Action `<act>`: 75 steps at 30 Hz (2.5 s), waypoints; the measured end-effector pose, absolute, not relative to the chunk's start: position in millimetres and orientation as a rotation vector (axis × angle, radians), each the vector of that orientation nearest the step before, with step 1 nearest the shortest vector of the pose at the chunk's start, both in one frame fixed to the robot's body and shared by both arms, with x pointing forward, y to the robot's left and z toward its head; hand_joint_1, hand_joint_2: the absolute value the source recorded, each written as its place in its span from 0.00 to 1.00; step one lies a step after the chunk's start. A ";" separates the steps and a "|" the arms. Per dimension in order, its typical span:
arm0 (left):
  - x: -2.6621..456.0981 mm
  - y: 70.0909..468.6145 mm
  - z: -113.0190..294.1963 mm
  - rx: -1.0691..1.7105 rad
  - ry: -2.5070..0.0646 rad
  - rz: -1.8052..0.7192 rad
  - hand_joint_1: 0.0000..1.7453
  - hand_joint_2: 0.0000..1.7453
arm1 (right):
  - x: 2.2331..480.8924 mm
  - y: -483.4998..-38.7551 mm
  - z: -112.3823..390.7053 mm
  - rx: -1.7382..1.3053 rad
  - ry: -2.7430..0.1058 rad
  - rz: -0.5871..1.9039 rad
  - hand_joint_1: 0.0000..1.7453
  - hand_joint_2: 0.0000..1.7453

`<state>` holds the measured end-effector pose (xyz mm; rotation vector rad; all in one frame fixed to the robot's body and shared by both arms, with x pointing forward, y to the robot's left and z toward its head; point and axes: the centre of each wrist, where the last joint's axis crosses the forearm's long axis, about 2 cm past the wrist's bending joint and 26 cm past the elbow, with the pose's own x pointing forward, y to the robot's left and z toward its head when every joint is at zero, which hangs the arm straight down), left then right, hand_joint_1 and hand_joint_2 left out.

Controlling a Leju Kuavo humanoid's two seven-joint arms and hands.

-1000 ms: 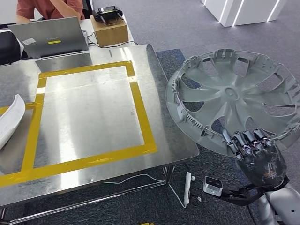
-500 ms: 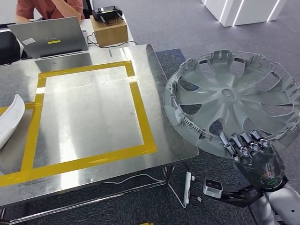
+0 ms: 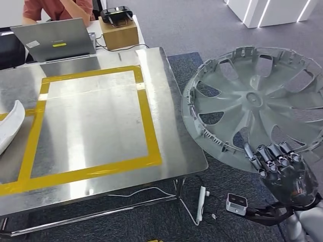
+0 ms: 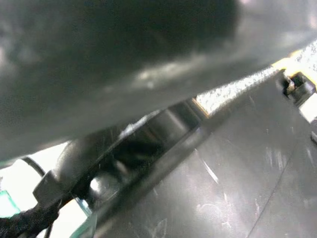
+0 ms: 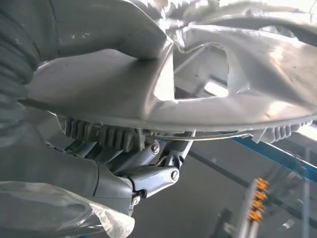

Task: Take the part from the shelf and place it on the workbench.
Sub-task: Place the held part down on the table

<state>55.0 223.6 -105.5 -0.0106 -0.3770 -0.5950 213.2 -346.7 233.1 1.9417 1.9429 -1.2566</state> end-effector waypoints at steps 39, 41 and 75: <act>53.4 221.4 -105.4 -0.008 -0.377 -0.594 0.00 0.00 | 209.8 -343.9 227.6 1.999 1.997 -1.228 1.00 1.00; 53.4 221.4 -105.4 -0.008 -0.376 -0.594 0.00 0.00 | 209.3 -343.4 226.9 1.989 1.997 -1.235 1.00 1.00; 64.4 223.0 -104.2 -0.012 -0.322 -0.702 0.00 0.00 | 307.0 -231.2 167.8 1.662 2.540 -1.388 1.00 1.00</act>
